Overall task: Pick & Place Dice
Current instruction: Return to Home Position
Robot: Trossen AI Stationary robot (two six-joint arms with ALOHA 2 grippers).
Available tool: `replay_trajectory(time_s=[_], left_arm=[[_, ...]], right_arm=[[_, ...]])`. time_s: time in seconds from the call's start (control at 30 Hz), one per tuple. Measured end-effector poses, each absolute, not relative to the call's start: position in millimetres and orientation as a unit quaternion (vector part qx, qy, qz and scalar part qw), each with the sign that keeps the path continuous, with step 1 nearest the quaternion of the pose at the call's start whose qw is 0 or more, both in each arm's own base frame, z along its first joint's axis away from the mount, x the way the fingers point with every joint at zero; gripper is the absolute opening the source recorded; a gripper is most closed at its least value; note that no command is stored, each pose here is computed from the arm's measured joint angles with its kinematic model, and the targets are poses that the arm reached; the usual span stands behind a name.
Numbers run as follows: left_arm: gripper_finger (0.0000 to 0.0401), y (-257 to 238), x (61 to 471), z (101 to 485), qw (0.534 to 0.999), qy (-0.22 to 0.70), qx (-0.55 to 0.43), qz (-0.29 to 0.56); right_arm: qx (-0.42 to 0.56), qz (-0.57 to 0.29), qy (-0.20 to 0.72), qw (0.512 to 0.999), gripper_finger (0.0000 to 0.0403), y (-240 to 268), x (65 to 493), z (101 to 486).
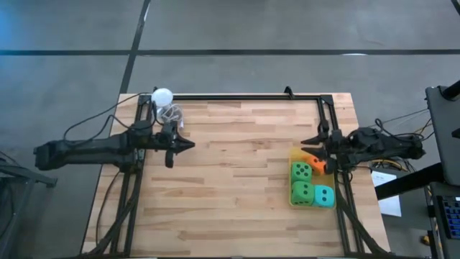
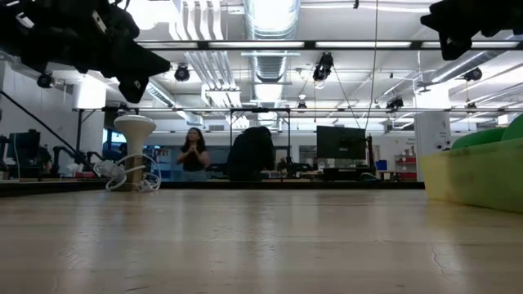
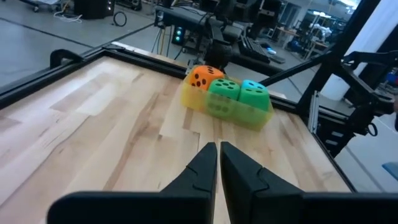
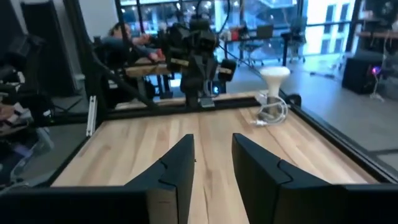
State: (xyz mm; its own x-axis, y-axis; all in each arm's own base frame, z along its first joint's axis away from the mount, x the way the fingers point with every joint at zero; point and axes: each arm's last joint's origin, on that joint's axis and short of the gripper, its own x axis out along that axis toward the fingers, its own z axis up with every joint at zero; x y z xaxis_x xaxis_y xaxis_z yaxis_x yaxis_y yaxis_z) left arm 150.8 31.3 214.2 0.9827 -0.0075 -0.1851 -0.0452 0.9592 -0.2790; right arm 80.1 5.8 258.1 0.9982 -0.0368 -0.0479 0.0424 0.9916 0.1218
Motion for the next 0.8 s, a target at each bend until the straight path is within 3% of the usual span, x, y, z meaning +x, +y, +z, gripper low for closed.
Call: replay_trajectory(time_s=[0.4,0.8], left_arm=[[0.0026,32,156,212,0.987,0.098,-0.131,0.003],[0.0026,33,159,186,0.988,0.114,-0.101,-0.003]], right_arm=[[0.073,-0.021,-0.061,0.995,0.0088,3,86,243],[0.068,-0.021,-0.077,0.995,0.0088,3,99,204]])
